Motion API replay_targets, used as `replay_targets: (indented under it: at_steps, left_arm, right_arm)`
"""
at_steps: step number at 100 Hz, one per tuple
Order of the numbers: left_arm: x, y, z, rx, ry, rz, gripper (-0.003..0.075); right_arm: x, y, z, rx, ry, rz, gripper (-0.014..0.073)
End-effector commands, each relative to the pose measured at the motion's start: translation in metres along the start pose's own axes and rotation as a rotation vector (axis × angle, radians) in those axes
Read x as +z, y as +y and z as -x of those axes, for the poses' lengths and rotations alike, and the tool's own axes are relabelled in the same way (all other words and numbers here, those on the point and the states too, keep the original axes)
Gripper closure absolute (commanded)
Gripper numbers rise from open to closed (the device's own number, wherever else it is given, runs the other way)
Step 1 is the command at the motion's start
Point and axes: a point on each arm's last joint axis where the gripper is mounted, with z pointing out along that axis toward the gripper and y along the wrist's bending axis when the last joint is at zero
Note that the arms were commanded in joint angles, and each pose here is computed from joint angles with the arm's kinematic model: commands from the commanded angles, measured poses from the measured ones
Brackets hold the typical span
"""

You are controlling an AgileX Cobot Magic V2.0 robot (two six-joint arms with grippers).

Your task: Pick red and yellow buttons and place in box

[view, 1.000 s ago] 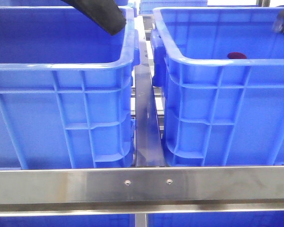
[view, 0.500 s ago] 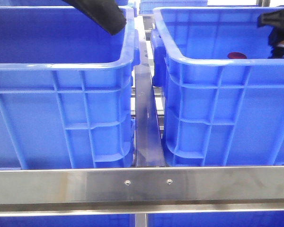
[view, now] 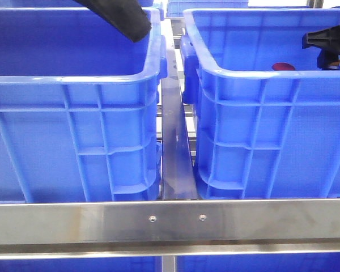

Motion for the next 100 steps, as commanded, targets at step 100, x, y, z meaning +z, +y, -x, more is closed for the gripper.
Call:
replay_targets:
  at_steps: [100]
  left_arm:
    - [-0.018,-0.01,0.007,0.025,-0.114,-0.001,0.0191]
  right_arm:
    - [-0.129,-0.01,0.027,0.012,-0.203,0.047,0.0352]
